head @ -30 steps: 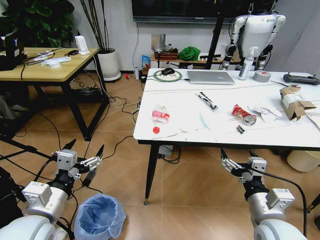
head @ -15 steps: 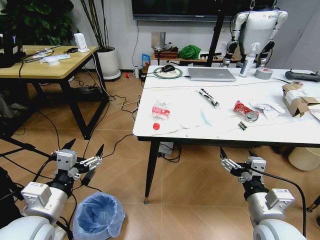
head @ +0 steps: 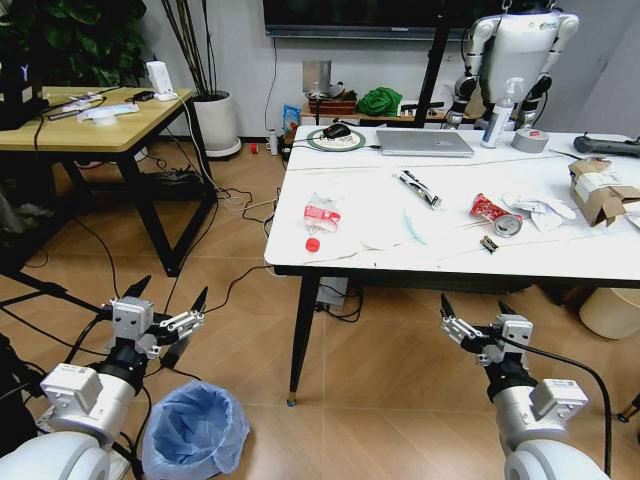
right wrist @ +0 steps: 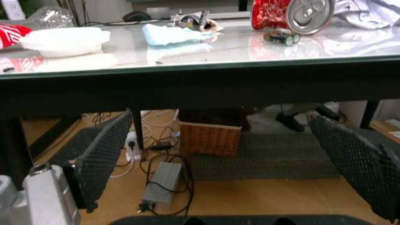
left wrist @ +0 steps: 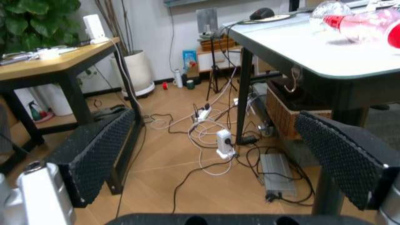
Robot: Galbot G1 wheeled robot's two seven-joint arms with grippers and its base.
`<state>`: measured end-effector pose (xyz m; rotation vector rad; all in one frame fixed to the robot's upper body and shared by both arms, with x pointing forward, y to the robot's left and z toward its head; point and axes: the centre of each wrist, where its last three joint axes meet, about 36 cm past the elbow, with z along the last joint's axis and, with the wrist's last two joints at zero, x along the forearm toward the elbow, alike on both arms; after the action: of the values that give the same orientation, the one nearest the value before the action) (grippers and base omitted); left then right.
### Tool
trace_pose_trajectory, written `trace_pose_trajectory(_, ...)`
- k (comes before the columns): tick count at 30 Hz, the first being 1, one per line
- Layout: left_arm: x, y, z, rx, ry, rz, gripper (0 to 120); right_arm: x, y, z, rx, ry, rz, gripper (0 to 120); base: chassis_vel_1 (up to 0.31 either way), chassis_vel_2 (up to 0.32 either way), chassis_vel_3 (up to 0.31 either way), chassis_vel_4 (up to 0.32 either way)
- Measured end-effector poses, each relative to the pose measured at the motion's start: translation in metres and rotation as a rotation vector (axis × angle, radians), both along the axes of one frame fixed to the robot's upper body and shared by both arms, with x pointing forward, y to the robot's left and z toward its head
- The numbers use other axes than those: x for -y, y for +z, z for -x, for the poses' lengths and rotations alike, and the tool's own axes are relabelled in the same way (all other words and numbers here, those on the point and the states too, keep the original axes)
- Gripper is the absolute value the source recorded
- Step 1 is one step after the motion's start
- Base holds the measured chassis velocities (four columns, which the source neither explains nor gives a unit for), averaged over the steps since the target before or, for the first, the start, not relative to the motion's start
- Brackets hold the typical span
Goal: Pick up the trash bin and place the trash from the table into it.
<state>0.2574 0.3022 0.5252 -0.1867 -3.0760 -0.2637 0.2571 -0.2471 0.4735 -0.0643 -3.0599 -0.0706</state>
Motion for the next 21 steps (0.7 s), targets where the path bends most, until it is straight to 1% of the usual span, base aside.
trace_pose_trajectory(21, -0.0034, -0.0067, -0.0036, -0.007, -0.013, -0.006, 100, -0.0016, -0.0031, -0.0007, -0.004, 0.005, 0.006, 100, 0.000, 0.000, 0.000, 0.000)
